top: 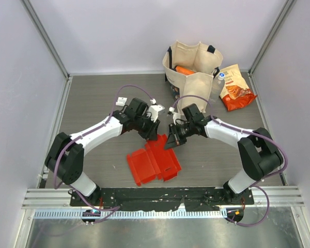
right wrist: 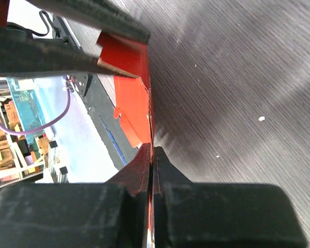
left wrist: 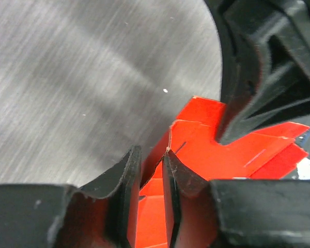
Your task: Fold the paper box
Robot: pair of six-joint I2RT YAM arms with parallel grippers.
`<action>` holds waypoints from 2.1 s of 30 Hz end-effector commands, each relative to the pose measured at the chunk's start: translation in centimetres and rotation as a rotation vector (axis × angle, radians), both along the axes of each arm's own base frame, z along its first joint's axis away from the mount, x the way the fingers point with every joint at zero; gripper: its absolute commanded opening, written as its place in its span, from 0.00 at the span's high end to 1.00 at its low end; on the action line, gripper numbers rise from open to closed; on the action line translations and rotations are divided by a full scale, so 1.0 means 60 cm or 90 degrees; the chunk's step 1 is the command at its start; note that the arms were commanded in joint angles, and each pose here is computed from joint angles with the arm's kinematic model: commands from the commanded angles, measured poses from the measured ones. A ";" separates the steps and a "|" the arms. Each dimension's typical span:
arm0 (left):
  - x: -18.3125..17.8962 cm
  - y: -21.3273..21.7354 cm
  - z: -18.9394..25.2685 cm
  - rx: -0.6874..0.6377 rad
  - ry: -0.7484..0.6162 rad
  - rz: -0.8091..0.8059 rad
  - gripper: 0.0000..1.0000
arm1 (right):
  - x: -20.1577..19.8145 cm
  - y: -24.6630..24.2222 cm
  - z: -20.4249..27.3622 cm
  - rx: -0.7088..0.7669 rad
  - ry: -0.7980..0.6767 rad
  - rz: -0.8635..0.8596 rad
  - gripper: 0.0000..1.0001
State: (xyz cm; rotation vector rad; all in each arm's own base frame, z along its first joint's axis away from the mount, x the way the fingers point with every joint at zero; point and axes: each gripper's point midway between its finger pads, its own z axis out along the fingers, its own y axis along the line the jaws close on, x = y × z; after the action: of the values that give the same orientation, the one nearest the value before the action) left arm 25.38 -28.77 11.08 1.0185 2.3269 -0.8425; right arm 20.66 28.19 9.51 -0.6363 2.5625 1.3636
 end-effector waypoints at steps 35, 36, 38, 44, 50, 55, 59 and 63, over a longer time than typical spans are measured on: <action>0.095 -0.003 0.105 -0.185 0.104 0.231 0.59 | 0.041 -0.002 0.101 0.135 -0.187 -0.055 1.00; 0.097 -0.005 0.100 -0.184 0.109 0.231 0.62 | 0.040 -0.002 0.101 0.136 -0.187 -0.053 0.99; 0.098 -0.007 0.102 -0.187 0.111 0.229 0.64 | 0.038 0.001 0.102 0.140 -0.183 -0.047 1.00; 0.087 -0.010 0.101 -0.193 0.117 0.208 0.71 | 0.046 0.006 0.104 0.137 -0.185 -0.048 1.00; 0.076 -0.019 0.107 -0.204 0.118 0.180 0.76 | 0.062 0.016 0.105 0.130 -0.187 -0.053 1.00; 0.064 -0.016 0.109 -0.200 0.120 0.169 0.78 | 0.084 0.025 0.107 0.119 -0.183 -0.068 1.00; 0.052 -0.015 0.116 -0.201 0.114 0.166 0.68 | 0.085 0.031 0.109 0.119 -0.167 -0.058 1.00; 0.042 -0.019 0.113 -0.196 0.117 0.163 0.65 | 0.079 0.046 0.122 0.132 -0.153 -0.013 1.00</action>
State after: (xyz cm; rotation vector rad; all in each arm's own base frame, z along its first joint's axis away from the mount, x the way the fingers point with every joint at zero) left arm 30.07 -28.82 15.71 0.4411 2.3657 -1.1033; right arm 24.48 29.24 13.69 -0.5894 2.3105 1.3758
